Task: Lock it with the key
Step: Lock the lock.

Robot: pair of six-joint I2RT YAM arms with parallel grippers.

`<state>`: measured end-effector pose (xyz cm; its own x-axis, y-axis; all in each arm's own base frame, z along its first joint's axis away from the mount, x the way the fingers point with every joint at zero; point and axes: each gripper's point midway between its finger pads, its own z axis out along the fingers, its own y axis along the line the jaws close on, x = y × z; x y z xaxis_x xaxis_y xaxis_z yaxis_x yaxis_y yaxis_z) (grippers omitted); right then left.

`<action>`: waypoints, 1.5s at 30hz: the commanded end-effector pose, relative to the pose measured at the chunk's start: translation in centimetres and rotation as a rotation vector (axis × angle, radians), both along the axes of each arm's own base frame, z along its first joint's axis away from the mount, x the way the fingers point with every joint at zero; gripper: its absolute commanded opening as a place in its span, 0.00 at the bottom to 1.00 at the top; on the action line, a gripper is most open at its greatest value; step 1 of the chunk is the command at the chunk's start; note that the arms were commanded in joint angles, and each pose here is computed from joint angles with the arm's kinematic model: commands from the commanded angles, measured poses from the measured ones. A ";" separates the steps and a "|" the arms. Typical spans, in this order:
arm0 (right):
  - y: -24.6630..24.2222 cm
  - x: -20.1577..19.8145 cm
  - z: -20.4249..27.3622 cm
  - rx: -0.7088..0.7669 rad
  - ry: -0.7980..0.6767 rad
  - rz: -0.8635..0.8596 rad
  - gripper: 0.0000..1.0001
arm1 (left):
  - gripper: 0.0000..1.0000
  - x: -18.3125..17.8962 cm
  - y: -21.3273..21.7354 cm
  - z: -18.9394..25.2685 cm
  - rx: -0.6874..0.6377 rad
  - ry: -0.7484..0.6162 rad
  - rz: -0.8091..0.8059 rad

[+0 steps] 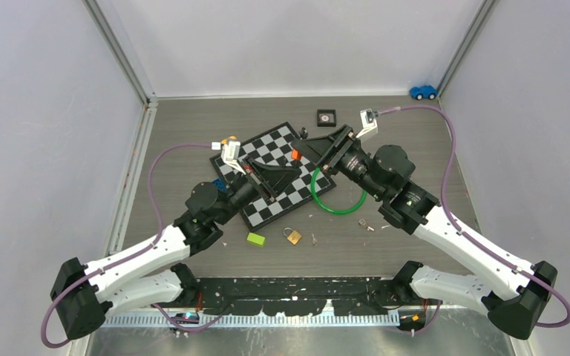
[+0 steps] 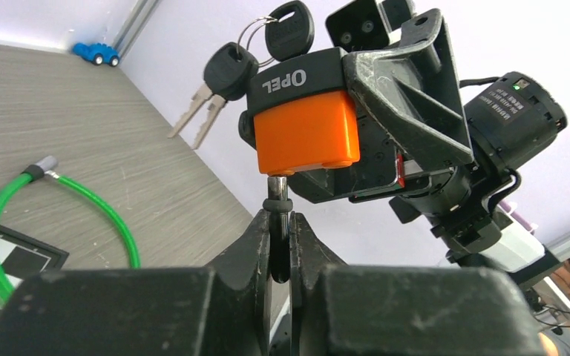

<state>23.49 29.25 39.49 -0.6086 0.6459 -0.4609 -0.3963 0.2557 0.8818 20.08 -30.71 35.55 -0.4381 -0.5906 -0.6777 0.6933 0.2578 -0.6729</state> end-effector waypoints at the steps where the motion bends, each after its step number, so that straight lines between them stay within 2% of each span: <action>1: -0.8 -0.7 3.5 0.055 -0.070 -0.012 0.05 | 0.03 -0.6 0.4 2.3 0.065 -0.144 0.009; 2: -0.7 -0.7 3.1 0.043 -0.064 -0.013 0.08 | 0.00 -0.7 0.4 1.9 0.108 -0.150 0.006; 5: -0.9 -0.1 2.0 0.020 -0.043 -0.045 0.16 | 0.00 -1.2 0.0 0.8 0.237 -0.183 -0.037; 9: -1.0 0.3 0.9 -0.008 -0.027 -0.062 0.19 | 0.00 -0.7 0.0 -0.5 0.373 -0.179 -0.032; 18: -1.1 1.4 -1.1 -0.094 0.016 -0.110 0.20 | 0.00 0.1 1.0 -1.2 0.492 -0.207 0.019; 23: -1.0 1.7 -2.2 -0.146 0.033 -0.116 0.27 | 0.00 0.7 1.6 -1.9 0.612 -0.208 0.035; 28: -1.0 1.5 -3.3 -0.149 0.037 -0.112 0.36 | 0.00 1.0 2.8 -2.6 0.791 -0.218 0.033; 31: -0.6 1.0 -3.2 -0.091 0.016 -0.080 0.47 | 0.00 1.2 3.5 -2.5 0.874 -0.231 0.033; 35: -0.6 0.1 -3.8 -0.072 0.000 -0.042 0.53 | 0.00 1.5 4.9 -2.6 0.988 -0.231 0.047; 38: -1.3 -0.7 -4.6 -0.085 -0.017 -0.035 0.55 | 0.00 1.4 5.6 -2.5 1.033 -0.238 0.051; 43: -1.8 -2.4 -5.5 -0.093 -0.064 0.010 0.68 | 0.00 1.5 6.0 -2.6 1.070 -0.238 0.049; 45: -1.8 -3.1 -5.7 -0.095 -0.083 0.041 0.70 | 0.00 1.7 6.0 -2.7 1.099 -0.252 0.044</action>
<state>21.67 27.65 32.61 -0.6138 0.5954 -0.5183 -0.3824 0.3501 0.8551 20.85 -25.53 30.38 -0.2755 0.3586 -0.8919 0.7708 0.6369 0.0179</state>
